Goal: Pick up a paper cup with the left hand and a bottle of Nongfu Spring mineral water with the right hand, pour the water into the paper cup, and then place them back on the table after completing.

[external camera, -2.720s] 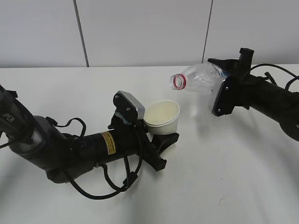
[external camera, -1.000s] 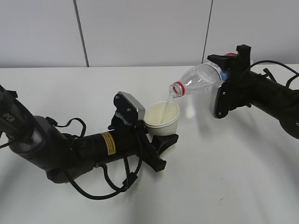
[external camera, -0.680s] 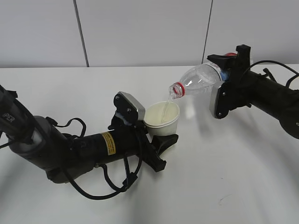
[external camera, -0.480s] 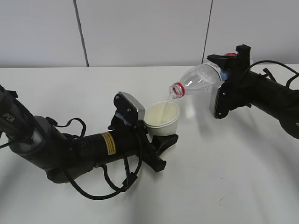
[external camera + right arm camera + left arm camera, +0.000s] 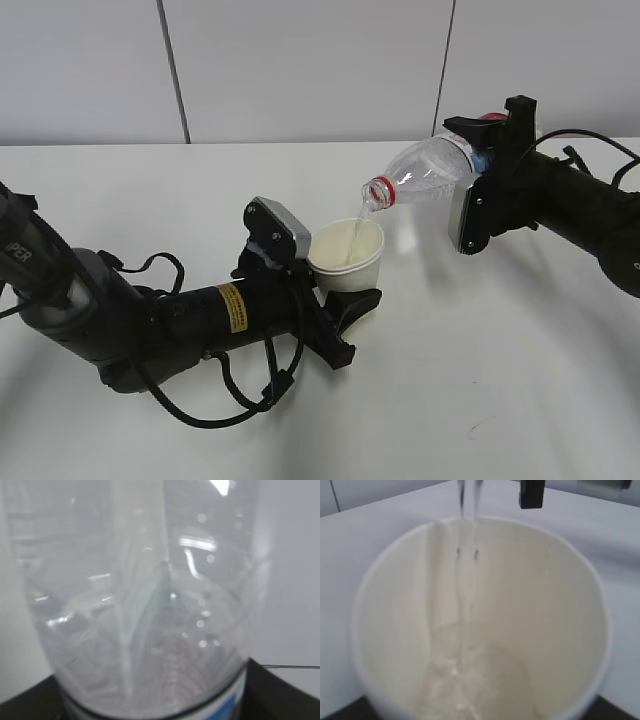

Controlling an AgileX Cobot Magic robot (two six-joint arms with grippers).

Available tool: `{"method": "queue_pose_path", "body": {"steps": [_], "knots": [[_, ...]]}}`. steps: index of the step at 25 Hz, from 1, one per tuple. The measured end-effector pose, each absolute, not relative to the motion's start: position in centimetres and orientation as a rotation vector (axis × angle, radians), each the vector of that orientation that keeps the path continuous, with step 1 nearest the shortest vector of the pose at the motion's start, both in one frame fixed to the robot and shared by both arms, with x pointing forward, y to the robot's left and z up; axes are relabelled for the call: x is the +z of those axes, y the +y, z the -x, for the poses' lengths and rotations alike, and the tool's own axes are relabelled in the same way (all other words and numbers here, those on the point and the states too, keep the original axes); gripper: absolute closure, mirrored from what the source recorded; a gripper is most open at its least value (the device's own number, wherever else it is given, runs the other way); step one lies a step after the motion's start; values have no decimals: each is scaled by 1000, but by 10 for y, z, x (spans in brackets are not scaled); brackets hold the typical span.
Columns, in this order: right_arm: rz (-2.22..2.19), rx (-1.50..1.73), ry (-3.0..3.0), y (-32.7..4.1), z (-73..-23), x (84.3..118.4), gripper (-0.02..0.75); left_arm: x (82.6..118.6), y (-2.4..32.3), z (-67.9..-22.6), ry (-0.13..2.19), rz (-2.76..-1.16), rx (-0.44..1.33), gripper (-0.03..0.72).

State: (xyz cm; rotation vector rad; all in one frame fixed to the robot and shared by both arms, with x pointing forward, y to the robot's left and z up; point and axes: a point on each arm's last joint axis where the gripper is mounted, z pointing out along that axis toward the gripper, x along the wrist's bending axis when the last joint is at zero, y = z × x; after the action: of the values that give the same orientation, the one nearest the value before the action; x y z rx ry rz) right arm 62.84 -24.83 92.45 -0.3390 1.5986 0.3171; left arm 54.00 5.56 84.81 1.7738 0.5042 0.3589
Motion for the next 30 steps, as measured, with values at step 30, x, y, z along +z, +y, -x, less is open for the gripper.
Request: {"method": "queue_pose_path", "body": {"steps": [30], "knots": [[350, 307, 1588, -248, -628, 926, 331, 848, 56, -540, 505, -1776, 358, 319]]}}
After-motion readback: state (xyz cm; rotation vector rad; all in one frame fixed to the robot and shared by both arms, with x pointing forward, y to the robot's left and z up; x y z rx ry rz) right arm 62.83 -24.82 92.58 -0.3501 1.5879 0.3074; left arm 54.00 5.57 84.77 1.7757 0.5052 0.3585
